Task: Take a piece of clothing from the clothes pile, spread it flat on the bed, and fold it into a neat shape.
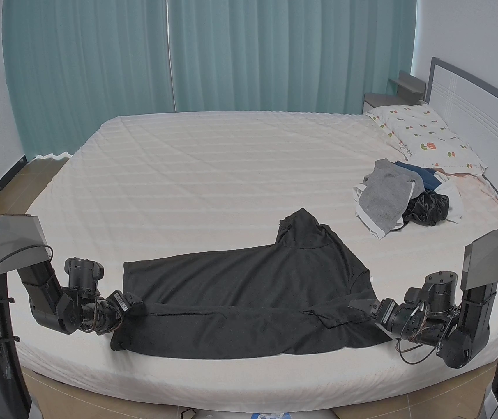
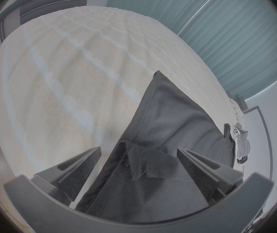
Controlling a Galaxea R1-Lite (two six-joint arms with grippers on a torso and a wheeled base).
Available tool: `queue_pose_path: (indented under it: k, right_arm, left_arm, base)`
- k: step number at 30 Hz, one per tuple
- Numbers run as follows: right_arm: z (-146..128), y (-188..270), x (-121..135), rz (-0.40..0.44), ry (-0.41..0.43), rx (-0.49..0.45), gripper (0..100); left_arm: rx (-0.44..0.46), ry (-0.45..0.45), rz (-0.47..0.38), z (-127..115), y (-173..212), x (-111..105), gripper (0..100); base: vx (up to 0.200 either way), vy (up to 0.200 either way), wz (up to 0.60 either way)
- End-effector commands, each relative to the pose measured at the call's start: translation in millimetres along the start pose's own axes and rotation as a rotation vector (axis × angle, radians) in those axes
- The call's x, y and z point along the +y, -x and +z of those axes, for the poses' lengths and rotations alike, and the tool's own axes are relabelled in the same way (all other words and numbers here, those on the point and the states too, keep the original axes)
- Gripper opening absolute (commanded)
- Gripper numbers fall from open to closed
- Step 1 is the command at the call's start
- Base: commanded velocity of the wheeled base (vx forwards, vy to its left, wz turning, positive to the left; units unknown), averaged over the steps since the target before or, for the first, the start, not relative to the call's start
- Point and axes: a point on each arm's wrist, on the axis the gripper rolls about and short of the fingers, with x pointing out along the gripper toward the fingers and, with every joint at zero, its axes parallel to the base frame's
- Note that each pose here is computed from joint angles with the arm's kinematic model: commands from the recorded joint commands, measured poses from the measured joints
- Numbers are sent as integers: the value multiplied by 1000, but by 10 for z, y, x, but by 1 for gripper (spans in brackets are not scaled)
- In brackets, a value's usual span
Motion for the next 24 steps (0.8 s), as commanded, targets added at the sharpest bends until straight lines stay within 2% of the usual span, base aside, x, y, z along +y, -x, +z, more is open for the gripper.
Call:
queue_pose_path:
  k: [1, 5, 8, 14, 18, 24]
  right_arm:
    - [-176, -116, -21, -24, 12, 54, 100]
    - [-224, -190, -25, -57, 28, 27, 100]
    - [-182, -285, -15, -49, 31, 9, 100]
    - [-180, -333, -29, -67, 25, 20, 100]
    - [-143, -425, -64, -102, 22, -6, 100]
    - [-70, -500, -56, -87, 20, -34, 100]
  left_arm:
    - [-4, 4, -2, 11, -7, -2, 100]
    - [-5, 3, -3, 14, -8, -5, 100]
    - [-2, 3, -1, 11, -11, -1, 100]
    - [-5, 1, -3, 14, -8, -5, 100]
    - [-4, 3, -2, 13, -8, -4, 100]
    - [-2, 2, -1, 10, -7, -1, 100]
  base:
    - [0, 0, 0]
    - [0, 0, 0]
    - [0, 0, 0]
    - [0, 0, 0]
    - [0, 0, 0]
    - [0, 0, 0]
